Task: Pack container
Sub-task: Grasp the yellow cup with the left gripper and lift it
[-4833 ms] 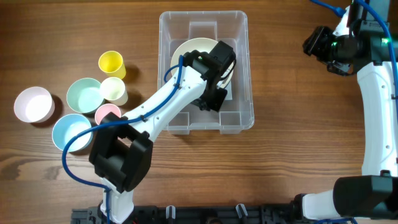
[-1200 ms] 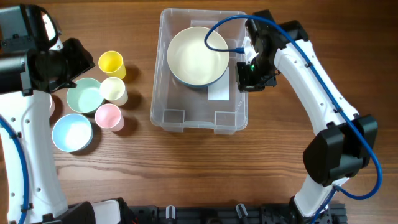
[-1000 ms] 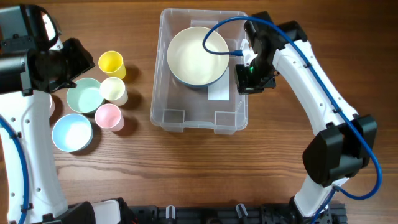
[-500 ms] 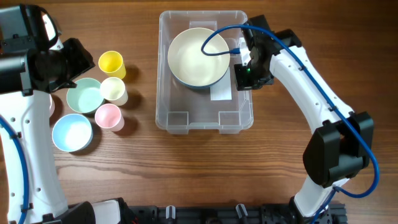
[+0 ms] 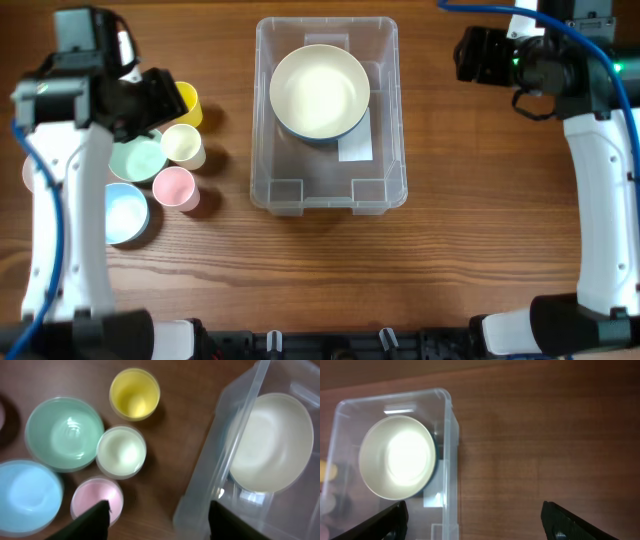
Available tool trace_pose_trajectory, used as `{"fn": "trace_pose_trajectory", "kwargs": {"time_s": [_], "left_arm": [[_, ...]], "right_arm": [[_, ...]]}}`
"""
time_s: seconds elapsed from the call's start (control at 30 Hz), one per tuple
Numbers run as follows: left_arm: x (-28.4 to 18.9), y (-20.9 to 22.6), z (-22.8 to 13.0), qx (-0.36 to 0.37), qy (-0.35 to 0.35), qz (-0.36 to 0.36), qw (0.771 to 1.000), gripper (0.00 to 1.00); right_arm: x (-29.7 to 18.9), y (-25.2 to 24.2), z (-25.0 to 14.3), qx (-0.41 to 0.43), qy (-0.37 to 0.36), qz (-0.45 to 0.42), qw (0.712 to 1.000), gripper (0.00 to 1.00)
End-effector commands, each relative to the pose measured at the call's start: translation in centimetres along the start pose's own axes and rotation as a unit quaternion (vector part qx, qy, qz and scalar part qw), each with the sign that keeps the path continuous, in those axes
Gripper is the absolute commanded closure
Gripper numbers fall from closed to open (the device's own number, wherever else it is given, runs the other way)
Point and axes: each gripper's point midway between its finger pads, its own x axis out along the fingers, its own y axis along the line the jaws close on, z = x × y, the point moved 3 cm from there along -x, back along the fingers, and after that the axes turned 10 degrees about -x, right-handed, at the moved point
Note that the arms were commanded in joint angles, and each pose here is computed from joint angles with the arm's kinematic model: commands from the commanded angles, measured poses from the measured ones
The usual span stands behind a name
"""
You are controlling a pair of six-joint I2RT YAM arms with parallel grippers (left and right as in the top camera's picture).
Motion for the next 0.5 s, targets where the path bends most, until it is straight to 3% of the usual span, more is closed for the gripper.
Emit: {"fn": "trace_pose_trajectory", "kwargs": {"time_s": [0.0, 0.07, 0.2, 0.47], "left_arm": [[4.5, -2.4, 2.2, 0.022, -0.021, -0.012, 0.999, 0.38], [7.0, -3.4, 3.4, 0.027, -0.031, -0.019, 0.999, 0.38], [14.2, -3.2, 2.6, 0.03, 0.024, 0.013, 0.999, 0.35], [20.3, -0.9, 3.2, 0.031, 0.019, 0.084, 0.996, 0.34]], "right_arm": [[1.5, -0.2, -0.6, 0.011, 0.023, -0.006, 1.0, 0.14], [1.6, -0.2, -0.8, 0.011, 0.028, -0.006, 1.0, 0.14], [1.6, -0.2, -0.9, 0.01, 0.032, -0.006, 0.999, 0.14], [1.5, -0.2, -1.2, 0.011, 0.038, -0.007, 0.999, 0.14]]}}
